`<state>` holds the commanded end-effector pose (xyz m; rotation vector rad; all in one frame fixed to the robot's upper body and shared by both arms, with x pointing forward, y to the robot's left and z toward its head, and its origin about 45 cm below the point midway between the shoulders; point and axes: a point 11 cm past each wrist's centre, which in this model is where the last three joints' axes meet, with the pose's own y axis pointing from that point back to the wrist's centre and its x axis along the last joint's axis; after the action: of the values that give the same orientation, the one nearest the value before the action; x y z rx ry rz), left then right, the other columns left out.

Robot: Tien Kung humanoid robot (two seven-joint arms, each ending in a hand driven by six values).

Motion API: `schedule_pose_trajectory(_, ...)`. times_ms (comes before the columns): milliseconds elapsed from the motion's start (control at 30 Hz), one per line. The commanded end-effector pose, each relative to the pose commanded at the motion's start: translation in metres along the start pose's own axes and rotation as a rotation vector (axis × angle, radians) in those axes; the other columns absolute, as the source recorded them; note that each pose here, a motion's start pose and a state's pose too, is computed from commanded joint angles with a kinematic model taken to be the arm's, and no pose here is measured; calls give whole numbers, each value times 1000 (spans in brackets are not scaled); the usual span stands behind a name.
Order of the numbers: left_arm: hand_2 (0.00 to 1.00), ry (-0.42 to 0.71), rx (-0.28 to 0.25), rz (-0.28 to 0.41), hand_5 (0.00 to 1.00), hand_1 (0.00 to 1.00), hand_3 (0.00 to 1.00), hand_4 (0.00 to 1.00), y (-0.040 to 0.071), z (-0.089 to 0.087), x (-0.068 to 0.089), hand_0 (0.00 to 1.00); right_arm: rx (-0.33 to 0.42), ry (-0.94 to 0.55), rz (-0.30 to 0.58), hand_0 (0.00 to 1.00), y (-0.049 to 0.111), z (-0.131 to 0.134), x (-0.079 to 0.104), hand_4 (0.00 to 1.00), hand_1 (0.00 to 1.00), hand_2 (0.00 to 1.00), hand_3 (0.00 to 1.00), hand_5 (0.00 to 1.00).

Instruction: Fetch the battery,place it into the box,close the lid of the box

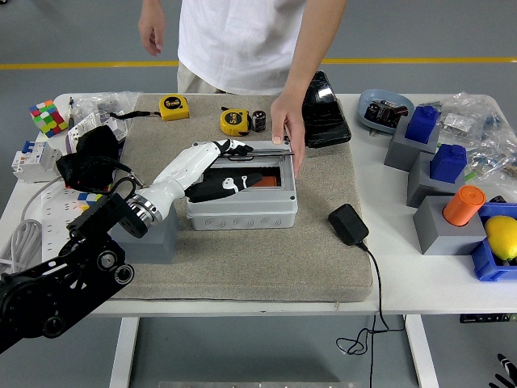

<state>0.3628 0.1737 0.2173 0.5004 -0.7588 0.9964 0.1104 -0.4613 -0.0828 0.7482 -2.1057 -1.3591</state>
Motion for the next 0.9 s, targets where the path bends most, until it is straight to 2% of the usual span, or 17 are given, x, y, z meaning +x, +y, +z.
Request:
schedule_pose_trajectory(133,738,32,-45,53,998,753,769,998,3,13,14,663,0,0,0,625,0,0,0,949,634,627,552,515)
schedule_pose_trajectory(200,738,43,-56,69,998,753,769,998,3,13,17,663,-1,2,1,625,0,1,0,949,634,627,552,515)
schedule_pose_trajectory(400,736,38,2,17,998,750,770,998,3,-4,0,654,2,0,-2,625,0,1,-2,949,634,627,552,515)
schedule_pose_trajectory(633,735,26,9,15,998,749,770,998,3,-7,0,652,-3,1,-3,625,0,2,-1,949,633,627,552,514)
schedule_pose_trajectory(900,732,34,10,-22,998,749,768,998,13,-4,-10,649,-3,1,-2,623,0,2,-1,949,633,627,552,515)
